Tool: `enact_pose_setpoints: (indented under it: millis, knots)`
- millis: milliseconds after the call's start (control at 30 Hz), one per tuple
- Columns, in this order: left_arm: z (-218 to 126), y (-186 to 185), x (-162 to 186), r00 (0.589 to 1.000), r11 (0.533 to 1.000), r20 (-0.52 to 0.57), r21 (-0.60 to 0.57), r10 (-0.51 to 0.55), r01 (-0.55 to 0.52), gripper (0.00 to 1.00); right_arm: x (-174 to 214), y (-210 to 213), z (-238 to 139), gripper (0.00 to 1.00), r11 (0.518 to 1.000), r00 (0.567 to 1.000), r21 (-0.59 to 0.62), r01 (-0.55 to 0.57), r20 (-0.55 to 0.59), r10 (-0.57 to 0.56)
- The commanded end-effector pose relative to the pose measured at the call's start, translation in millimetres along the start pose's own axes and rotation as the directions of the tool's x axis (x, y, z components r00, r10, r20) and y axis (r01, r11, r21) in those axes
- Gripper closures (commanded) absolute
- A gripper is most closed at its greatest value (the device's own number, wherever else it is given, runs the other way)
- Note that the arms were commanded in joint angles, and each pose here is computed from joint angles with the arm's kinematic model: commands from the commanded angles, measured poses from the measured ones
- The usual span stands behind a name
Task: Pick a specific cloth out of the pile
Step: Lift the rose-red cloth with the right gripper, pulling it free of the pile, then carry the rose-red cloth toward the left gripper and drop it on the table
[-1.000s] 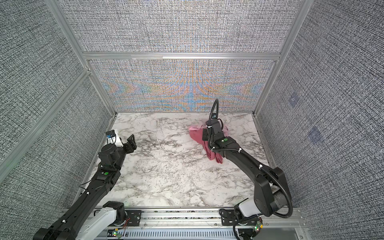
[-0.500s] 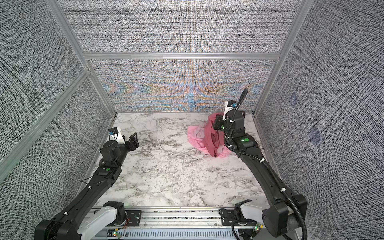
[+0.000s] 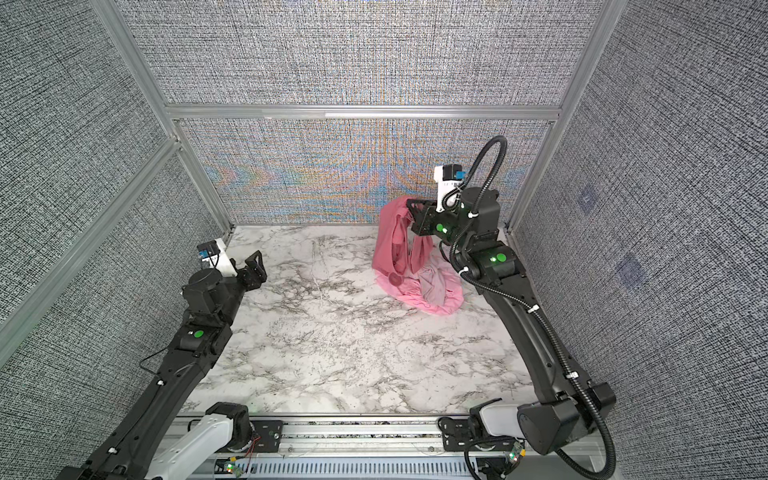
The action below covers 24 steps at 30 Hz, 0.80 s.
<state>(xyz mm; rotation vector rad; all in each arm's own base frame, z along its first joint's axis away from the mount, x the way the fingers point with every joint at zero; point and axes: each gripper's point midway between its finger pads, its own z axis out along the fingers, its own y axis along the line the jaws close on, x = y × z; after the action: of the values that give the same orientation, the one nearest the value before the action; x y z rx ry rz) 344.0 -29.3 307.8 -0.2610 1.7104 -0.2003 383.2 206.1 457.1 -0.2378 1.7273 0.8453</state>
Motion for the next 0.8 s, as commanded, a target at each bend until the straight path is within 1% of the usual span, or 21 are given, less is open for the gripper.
enact_pose_setpoints:
  millis: [0, 133, 333, 567, 667, 767]
  knots:
    - [-10, 9, -6, 1.0, 0.998, -0.007, -0.055, 0.006, -0.007, 0.23, -1, 45, 9, 1.0, 0.982, 0.999, -0.189, 0.01, -0.037, -0.017]
    - [-22, 12, -19, 1.0, 0.997, 0.007, -0.076, 0.009, -0.009, 0.22, 9, 76, 29, 1.0, 0.96, 0.994, -0.28, 0.027, -0.094, -0.055]
    - [-41, 19, -32, 0.999, 0.994, 0.046, -0.107, 0.019, -0.014, 0.19, 35, 109, 58, 1.0, 0.922, 0.983, -0.386, 0.006, -0.169, -0.077]
    - [-61, 26, -41, 0.997, 0.991, 0.077, -0.134, 0.029, -0.018, 0.17, 82, 139, 102, 1.0, 0.882, 0.956, -0.469, -0.054, -0.279, -0.09]
    - [-67, 29, -42, 0.996, 0.989, 0.081, -0.143, 0.034, -0.022, 0.17, 108, 154, 121, 1.0, 0.858, 0.937, -0.505, -0.088, -0.335, -0.102]
    - [-72, 31, -42, 0.996, 0.988, 0.077, -0.149, 0.041, -0.029, 0.17, 135, 163, 140, 1.0, 0.85, 0.917, -0.514, -0.115, -0.384, -0.108]
